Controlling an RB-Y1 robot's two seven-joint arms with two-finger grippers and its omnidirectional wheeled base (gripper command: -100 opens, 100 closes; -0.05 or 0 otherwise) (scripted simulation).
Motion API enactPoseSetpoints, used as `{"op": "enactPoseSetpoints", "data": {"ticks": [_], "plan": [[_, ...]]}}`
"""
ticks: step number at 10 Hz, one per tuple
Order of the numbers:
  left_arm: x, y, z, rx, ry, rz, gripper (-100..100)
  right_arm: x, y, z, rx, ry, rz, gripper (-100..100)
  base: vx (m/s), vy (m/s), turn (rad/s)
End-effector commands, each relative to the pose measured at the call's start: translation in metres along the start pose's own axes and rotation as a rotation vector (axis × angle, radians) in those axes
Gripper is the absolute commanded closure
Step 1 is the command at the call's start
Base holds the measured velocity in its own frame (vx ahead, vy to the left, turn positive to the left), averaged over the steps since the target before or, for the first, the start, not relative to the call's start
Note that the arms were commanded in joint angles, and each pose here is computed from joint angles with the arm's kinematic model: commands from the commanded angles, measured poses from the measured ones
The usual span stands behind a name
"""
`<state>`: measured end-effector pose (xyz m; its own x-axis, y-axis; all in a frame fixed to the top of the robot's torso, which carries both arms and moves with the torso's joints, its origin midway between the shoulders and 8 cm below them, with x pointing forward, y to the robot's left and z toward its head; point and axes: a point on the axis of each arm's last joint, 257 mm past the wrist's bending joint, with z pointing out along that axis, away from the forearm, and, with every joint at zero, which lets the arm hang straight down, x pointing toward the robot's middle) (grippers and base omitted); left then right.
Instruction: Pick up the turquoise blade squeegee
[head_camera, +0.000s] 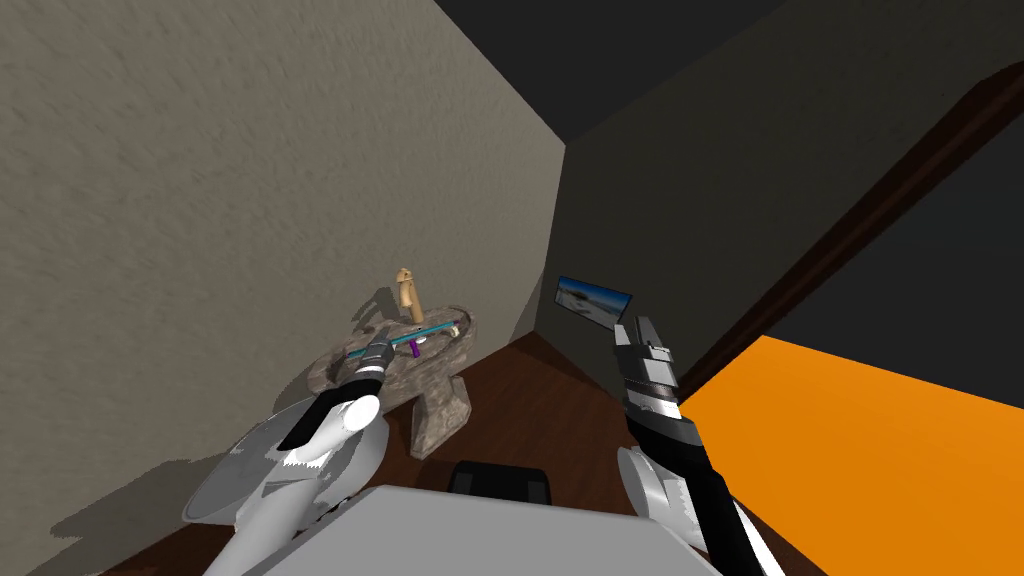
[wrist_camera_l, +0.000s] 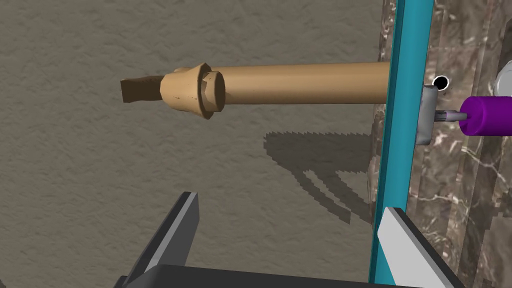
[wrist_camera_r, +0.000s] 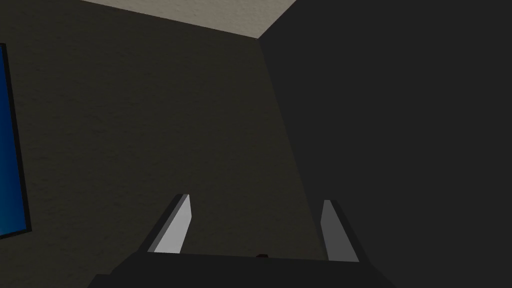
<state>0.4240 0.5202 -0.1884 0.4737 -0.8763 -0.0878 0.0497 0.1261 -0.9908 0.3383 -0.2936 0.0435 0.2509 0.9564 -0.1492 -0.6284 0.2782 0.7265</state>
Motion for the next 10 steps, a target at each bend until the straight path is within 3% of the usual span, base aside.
{"op": "enactPoseSetpoints", "data": {"ticks": [1,2,3,4,5,6,7,8,9,10], "plan": [[-0.012,-0.001,0.000,0.001,-0.018,0.020,-100,0.000,0.000,0.000,0.000,0.000,0.000,0,-0.060,-0.007,-0.120],[-0.032,-0.005,0.002,0.008,-0.057,0.025,-100,0.000,0.000,0.000,0.000,0.000,0.000,0,-0.058,-0.011,-0.262],[-0.032,-0.005,0.002,0.007,-0.058,0.031,-100,0.000,0.000,0.000,0.000,0.000,0.000,0,-0.048,0.002,-0.125],[-0.053,-0.009,0.003,0.013,-0.098,0.027,-100,0.000,0.000,0.000,0.000,0.000,0.000,0,-0.057,-0.015,-0.218],[-0.053,-0.009,0.003,0.011,-0.099,0.041,-100,0.000,0.000,0.000,0.000,0.000,0.000,0,-0.050,-0.016,-0.135],[-0.073,-0.012,0.003,0.017,-0.140,0.034,-100,0.000,0.000,0.000,0.000,0.000,0.000,0,-0.052,-0.013,-0.243],[-0.073,-0.012,0.003,0.015,-0.141,0.049,-100,0.000,0.000,0.000,0.000,0.000,0.000,0,-0.042,-0.006,-0.143],[-0.093,-0.016,0.002,0.020,-0.182,0.041,-100,0.000,0.000,0.000,0.000,0.000,0.000,0,-0.047,-0.013,-0.257],[-0.094,-0.015,0.002,0.017,-0.183,0.056,-100,0.000,0.000,0.000,0.000,0.000,0.000,0,-0.038,-0.008,-0.120],[-0.114,-0.018,0.000,0.021,-0.225,0.049,-100,0.000,0.000,0.000,0.000,0.000,0.000,0,-0.043,-0.019,-0.216]]}}
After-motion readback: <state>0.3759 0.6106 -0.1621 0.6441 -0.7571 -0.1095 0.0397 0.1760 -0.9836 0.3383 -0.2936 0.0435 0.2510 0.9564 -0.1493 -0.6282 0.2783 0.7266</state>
